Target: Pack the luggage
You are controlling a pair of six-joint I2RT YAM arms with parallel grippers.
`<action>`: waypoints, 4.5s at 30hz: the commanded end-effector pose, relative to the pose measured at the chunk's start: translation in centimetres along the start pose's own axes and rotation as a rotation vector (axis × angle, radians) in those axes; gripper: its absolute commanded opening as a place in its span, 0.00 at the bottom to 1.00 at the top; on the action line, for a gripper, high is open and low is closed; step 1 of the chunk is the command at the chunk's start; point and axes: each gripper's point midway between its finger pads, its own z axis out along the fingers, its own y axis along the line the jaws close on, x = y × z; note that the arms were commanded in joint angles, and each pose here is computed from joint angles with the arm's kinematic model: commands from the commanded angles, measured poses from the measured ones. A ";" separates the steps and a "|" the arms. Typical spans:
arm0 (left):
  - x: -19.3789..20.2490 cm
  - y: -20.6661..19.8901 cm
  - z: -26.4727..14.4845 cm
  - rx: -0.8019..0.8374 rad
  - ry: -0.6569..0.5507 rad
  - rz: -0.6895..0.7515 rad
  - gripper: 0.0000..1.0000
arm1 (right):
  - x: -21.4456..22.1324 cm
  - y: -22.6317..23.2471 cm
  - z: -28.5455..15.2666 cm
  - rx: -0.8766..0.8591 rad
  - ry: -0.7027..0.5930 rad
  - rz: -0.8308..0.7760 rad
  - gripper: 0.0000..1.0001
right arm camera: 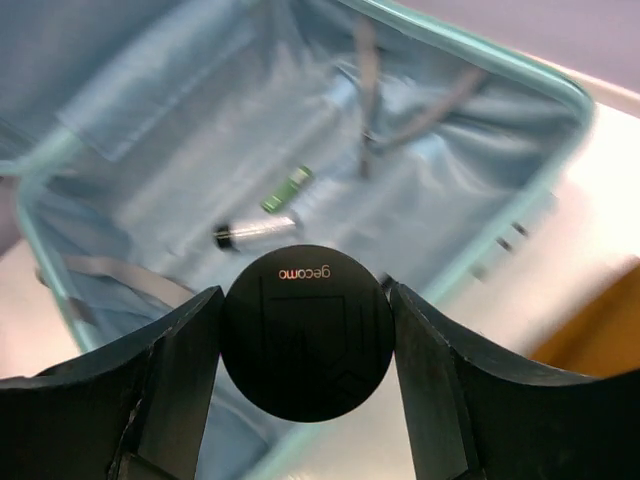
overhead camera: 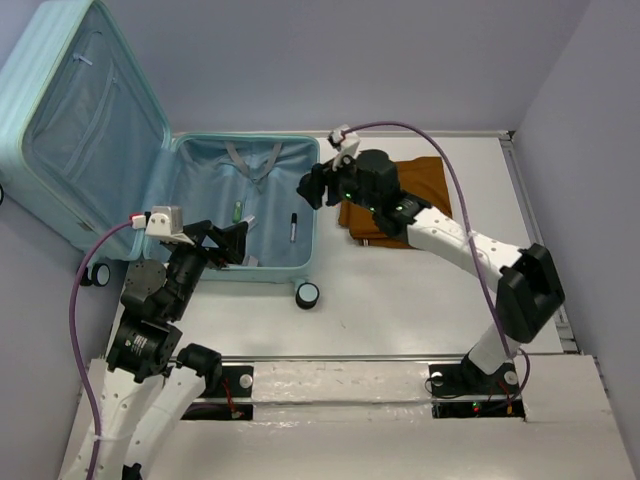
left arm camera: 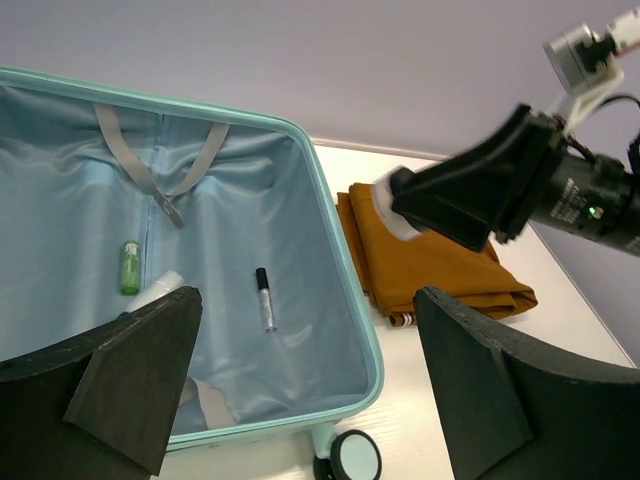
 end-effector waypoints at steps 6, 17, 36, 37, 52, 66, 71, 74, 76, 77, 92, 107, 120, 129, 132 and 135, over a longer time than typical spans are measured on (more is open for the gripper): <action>-0.3 -0.2 0.2 0.018 -0.020 0.011 0.99 | -0.7 2.2 5.2 0.068 0.089 0.028 1.00; 2.3 -3.0 2.1 0.171 0.105 -0.035 0.99 | 5.4 -27.2 -15.4 0.920 0.020 0.386 0.95; 11.4 -13.7 5.3 0.342 0.393 -0.138 0.99 | 18.5 -30.6 -16.5 0.734 0.081 0.870 0.29; 11.9 -14.1 5.9 0.326 0.390 -0.148 0.99 | 18.5 -29.8 -16.4 0.699 0.074 0.889 0.26; 17.8 -20.8 19.8 0.217 0.507 0.087 0.99 | 19.4 -26.5 -29.4 1.049 -0.185 0.880 0.91; 29.5 -17.4 31.1 0.117 0.793 0.159 0.99 | 19.3 -31.4 -28.9 1.093 -0.154 0.937 1.00; 31.0 -15.5 31.8 0.074 0.804 0.176 0.99 | 20.1 -31.2 -27.1 0.995 -0.111 0.957 1.00; 34.3 -15.2 31.4 0.110 0.876 0.165 0.99 | 20.8 -31.0 -25.8 0.929 -0.076 0.981 1.00; 35.3 -15.4 31.6 0.137 0.907 0.142 0.99 | 21.0 -30.9 -25.2 0.894 -0.072 0.990 1.00; 36.2 -15.2 31.3 0.142 0.939 0.138 0.99 | 21.4 -30.6 -25.0 0.879 -0.060 1.006 1.00; 35.9 -13.8 29.4 0.165 0.961 0.091 0.99 | 20.7 -28.5 -22.8 0.676 -0.051 1.031 1.00; 26.7 -14.2 29.3 0.191 0.723 -0.055 0.99 | 21.4 -28.5 -23.2 0.712 -0.027 1.029 1.00; 35.5 -13.2 29.5 0.169 0.961 -0.010 0.99 | 22.0 -28.3 -23.2 0.708 -0.019 1.038 1.00; 42.0 -14.8 27.3 0.239 1.105 -0.057 0.99 | 23.0 -26.7 -21.9 0.594 -0.017 1.127 0.98; 41.2 -16.6 26.7 0.317 1.106 -0.128 0.92 | 22.8 -25.1 -20.0 0.496 0.008 1.144 0.91; 41.8 -18.3 25.7 0.383 1.128 -0.168 0.83 | 22.6 -23.5 -17.9 0.450 0.054 1.124 0.88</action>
